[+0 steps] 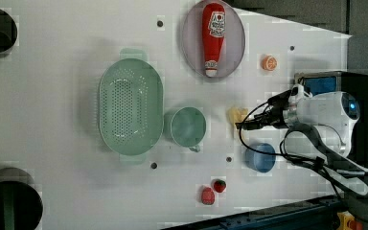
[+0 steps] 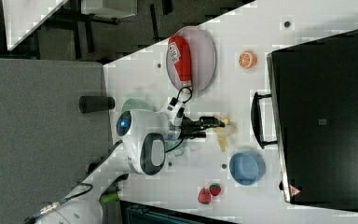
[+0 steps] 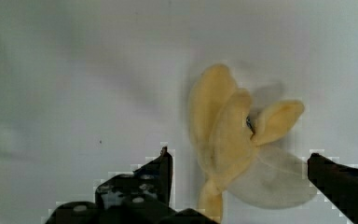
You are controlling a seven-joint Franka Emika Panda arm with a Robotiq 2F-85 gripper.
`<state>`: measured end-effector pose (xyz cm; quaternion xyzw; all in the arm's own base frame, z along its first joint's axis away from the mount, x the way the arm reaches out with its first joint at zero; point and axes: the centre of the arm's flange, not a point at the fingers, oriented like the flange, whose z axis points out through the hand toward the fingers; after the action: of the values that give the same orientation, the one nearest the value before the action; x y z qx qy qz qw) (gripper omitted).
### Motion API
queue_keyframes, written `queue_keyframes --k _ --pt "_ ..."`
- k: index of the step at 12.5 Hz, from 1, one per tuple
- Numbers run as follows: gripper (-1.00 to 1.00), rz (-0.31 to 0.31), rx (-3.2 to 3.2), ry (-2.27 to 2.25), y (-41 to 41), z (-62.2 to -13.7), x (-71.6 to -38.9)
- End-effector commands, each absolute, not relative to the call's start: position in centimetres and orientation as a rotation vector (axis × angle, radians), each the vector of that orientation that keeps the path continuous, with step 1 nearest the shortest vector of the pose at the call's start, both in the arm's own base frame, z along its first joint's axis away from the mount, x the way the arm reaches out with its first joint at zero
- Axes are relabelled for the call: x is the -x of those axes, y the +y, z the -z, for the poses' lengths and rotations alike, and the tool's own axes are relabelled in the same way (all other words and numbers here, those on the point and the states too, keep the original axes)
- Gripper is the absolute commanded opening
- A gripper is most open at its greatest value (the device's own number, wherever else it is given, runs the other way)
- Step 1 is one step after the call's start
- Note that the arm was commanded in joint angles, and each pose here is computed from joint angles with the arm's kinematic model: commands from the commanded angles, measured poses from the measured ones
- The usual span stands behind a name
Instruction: Pick Banana and place it in mug.
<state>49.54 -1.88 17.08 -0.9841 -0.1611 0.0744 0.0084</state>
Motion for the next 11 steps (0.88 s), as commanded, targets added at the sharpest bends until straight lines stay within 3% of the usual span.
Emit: queue_keyframes --k 1,3,5,6,9,11 --pt "0.7 -0.235 3.062 -0.592 -1.7 -15.9 -49.4" --pt "0.19 -0.189 3.072 -0.59 -1.9 -16.0 -49.6" --pt "-0.25 -0.216 3.067 -0.588 -1.9 -15.3 -48.6" --pt "-0.54 -0.196 3.071 -0.588 -1.9 -15.5 -48.8" --pt "-0.57 -0.115 3.09 -0.576 -2.2 -18.2 -49.7" --pt "-0.56 0.076 3.132 -0.523 -3.8 -26.4 -51.2"
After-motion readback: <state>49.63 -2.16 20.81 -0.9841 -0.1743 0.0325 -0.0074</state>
